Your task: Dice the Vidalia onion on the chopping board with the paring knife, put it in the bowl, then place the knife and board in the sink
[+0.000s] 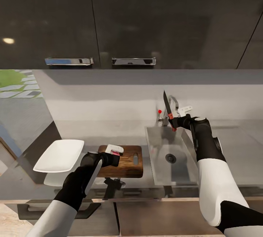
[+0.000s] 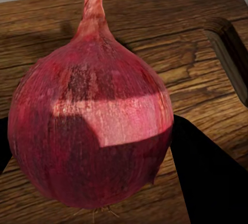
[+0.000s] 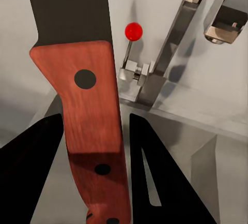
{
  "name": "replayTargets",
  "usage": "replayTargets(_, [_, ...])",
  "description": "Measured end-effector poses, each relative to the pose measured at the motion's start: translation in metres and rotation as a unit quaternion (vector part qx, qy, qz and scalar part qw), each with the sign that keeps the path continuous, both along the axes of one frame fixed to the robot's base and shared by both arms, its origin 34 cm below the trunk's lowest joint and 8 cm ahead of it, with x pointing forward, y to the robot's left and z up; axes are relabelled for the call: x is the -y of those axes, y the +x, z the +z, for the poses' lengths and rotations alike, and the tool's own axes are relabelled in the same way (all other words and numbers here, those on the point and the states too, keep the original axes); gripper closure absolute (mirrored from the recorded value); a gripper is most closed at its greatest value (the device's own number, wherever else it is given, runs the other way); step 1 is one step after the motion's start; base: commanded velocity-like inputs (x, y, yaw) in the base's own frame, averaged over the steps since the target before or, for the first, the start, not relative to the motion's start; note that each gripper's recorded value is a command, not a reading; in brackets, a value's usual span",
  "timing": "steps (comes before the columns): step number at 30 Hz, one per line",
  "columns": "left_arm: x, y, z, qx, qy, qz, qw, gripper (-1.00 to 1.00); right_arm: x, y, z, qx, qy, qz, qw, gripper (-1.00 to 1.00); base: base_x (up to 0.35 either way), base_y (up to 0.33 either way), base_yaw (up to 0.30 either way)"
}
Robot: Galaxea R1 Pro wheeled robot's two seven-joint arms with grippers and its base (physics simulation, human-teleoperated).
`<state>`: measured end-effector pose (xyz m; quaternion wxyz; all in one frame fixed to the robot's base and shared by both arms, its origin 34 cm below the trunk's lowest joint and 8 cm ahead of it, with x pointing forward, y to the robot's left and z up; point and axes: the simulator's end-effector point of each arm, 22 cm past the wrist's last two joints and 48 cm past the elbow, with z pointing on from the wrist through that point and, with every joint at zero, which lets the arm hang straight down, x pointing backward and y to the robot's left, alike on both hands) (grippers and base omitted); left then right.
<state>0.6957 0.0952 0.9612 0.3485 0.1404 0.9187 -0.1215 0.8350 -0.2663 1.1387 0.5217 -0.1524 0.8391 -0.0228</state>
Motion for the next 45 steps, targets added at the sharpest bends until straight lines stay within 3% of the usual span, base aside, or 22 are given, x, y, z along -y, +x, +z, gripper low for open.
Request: replayTargets(45, [0.000, -0.001, -0.012, -0.010, 0.000, 0.000, 1.0000, 1.00, 0.000, 0.003, -0.015, -0.010, 0.000, 0.000, 0.9999, 1.00, 0.000, 0.000, 0.000])
